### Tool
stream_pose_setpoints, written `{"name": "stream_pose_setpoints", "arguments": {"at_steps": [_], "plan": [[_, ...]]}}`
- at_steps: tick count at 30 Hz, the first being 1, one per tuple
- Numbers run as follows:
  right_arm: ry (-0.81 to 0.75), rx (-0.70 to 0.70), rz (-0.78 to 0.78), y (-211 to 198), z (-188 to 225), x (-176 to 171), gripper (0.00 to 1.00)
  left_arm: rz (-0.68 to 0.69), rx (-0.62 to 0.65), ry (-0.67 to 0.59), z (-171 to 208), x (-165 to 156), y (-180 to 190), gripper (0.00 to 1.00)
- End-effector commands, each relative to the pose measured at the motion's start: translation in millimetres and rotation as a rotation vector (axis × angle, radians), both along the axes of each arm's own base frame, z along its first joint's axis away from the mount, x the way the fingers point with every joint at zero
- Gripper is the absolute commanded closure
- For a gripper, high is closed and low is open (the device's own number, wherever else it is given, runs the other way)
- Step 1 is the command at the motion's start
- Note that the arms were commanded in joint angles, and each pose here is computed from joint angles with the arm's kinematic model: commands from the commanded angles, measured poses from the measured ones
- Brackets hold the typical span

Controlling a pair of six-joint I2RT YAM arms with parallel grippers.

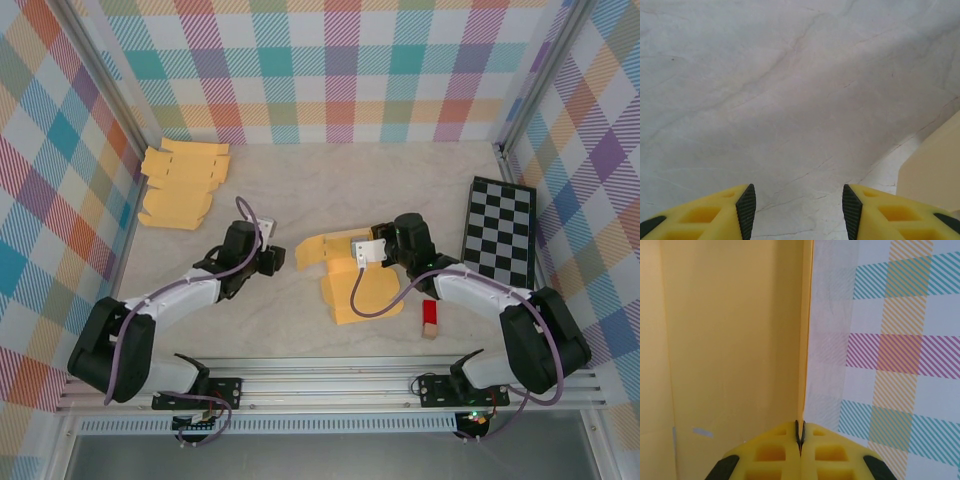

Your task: Fold the paper box

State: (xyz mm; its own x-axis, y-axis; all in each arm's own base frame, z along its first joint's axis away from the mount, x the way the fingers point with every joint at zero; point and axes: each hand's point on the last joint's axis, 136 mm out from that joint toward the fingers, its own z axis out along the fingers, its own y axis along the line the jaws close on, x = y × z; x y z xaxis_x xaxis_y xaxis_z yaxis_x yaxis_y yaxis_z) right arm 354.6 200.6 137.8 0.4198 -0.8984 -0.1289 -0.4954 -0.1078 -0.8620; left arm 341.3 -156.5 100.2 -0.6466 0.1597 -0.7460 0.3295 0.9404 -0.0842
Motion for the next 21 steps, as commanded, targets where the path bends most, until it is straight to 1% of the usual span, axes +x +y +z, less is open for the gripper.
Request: {"name": "stream_pose_setpoints", "arguments": {"at_steps": [1, 4, 10, 15, 18, 21], "plan": [[-0.035, 0.008, 0.019, 3, 6, -2, 1.0, -0.034, -0.054, -0.019, 17, 13, -13, 0.48], [-0.03, 0.011, 0.02, 3, 4, -3, 1.0, -0.102, -0.075, 0.002, 13, 12, -28, 0.48], [-0.04, 0.01, 0.021, 2, 1, -4, 1.0, -0.22, -0.065, 0.013, 14, 12, -56, 0.47], [-0.141, -0.016, 0.024, 0, 5, -5, 1.0, -0.33, -0.044, 0.043, 8, -6, -86, 0.47], [-0.192, -0.025, 0.022, 0, 7, -6, 1.0, -0.355, -0.058, 0.055, 2, -14, -92, 0.47], [-0.201, -0.026, 0.004, -1, 5, -5, 1.0, -0.36, -0.062, 0.062, -4, -20, -92, 0.47]]}}
